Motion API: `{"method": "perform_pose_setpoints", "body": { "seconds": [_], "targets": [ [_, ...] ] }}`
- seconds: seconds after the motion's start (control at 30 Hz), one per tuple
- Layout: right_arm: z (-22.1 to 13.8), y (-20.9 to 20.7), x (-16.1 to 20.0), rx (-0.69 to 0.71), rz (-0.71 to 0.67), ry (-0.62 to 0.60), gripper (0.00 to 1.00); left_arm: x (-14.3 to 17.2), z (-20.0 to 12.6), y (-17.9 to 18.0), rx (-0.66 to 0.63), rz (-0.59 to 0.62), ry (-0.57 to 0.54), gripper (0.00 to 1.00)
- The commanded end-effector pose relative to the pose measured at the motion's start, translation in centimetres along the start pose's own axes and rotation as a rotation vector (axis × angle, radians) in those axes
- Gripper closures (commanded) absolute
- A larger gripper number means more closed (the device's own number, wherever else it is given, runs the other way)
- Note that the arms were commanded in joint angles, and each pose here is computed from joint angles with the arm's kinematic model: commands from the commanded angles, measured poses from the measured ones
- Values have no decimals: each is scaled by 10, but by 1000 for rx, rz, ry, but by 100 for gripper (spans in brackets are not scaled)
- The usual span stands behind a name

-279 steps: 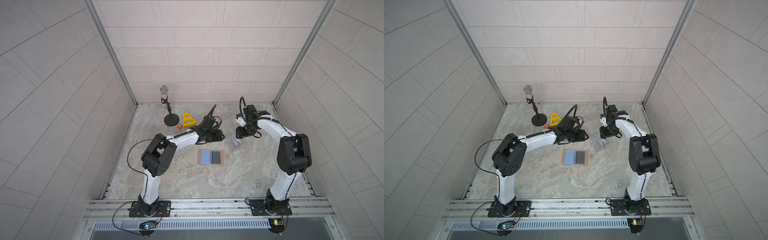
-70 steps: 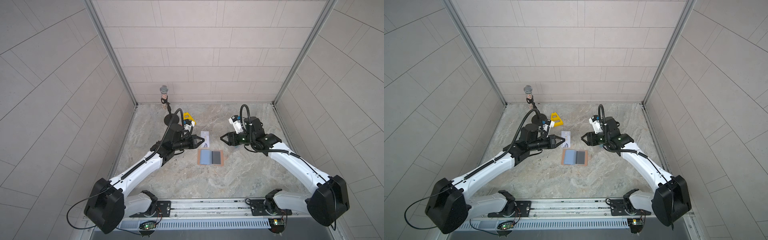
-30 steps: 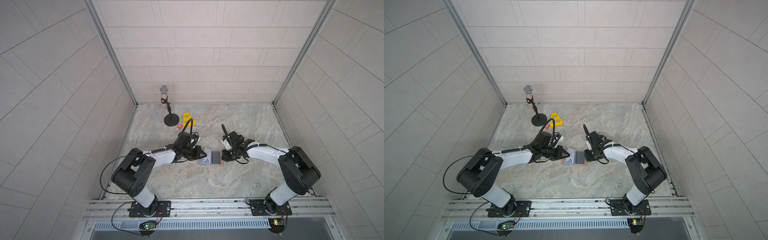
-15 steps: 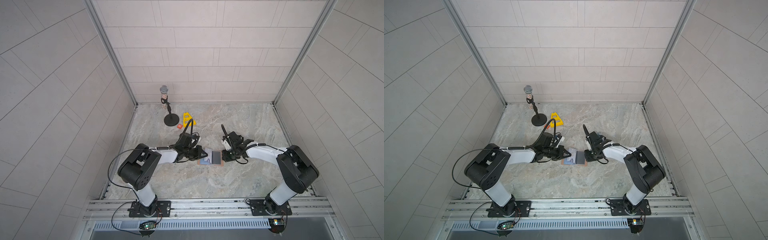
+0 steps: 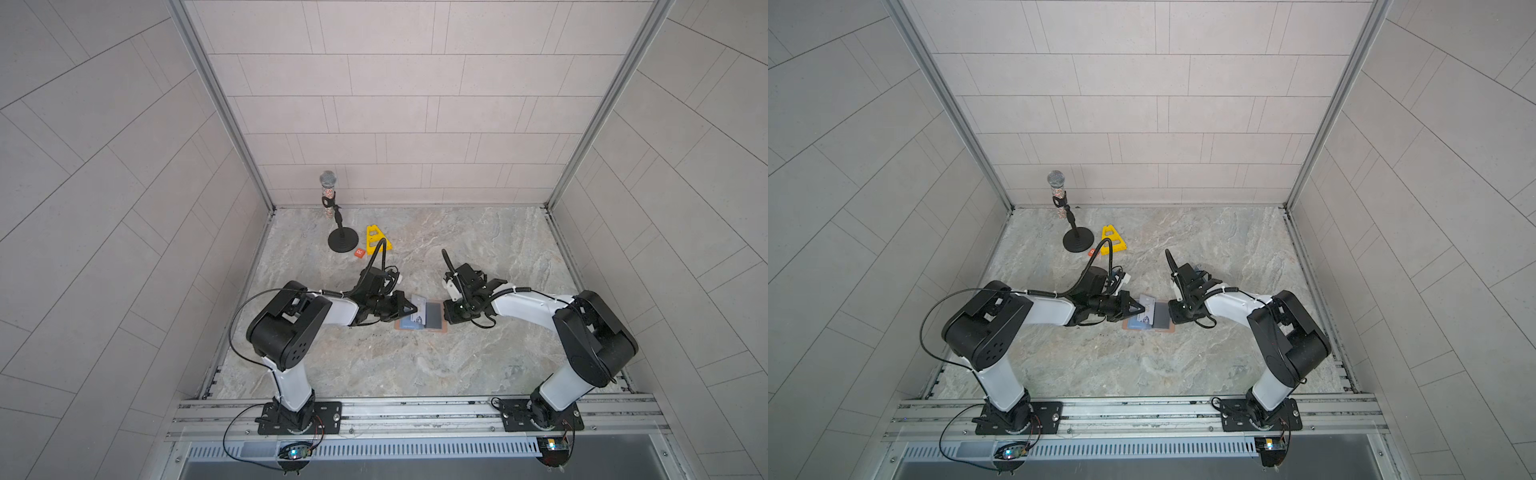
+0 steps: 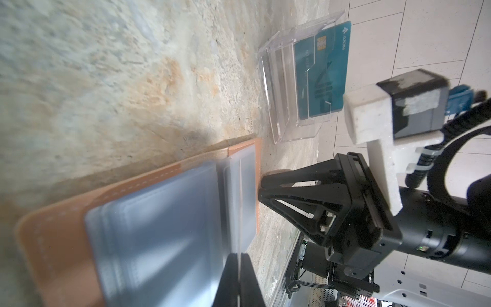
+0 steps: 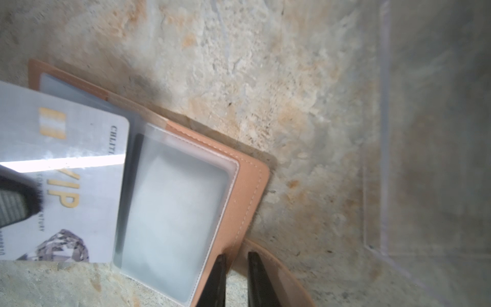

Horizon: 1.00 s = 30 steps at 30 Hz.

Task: Insert credit cards into a card holder
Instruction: Insert the credit card into the card slot.

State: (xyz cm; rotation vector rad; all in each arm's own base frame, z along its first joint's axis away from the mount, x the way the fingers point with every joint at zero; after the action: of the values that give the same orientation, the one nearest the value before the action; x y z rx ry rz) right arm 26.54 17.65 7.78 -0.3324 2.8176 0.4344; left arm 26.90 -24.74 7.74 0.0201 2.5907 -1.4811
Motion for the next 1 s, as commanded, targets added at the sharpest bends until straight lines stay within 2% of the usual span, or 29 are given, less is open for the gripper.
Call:
{"method": "perform_pose_setpoints", "body": {
  "seconds": [0.0,0.97],
  "targets": [
    [10,-6,10,41,-1,44,83,2,1,4,4,6,-5,100],
    [8,-3,8,42,-8,40,83,14,7,18,-55,-33,7,100]
  ]
}}
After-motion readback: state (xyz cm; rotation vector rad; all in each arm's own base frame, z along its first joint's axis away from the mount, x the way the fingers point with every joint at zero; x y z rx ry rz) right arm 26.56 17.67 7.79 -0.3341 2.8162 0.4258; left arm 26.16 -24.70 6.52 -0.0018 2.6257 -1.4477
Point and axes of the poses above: each gripper's point midway between its finger pads, its own z axis out along the fingers, its own y axis along the line the jaws close on, x = y × z, the point moved 6 cm from there along -z, back along the fingers, and after that the axes turned 1 degree about -z, right-handed, at the moved point
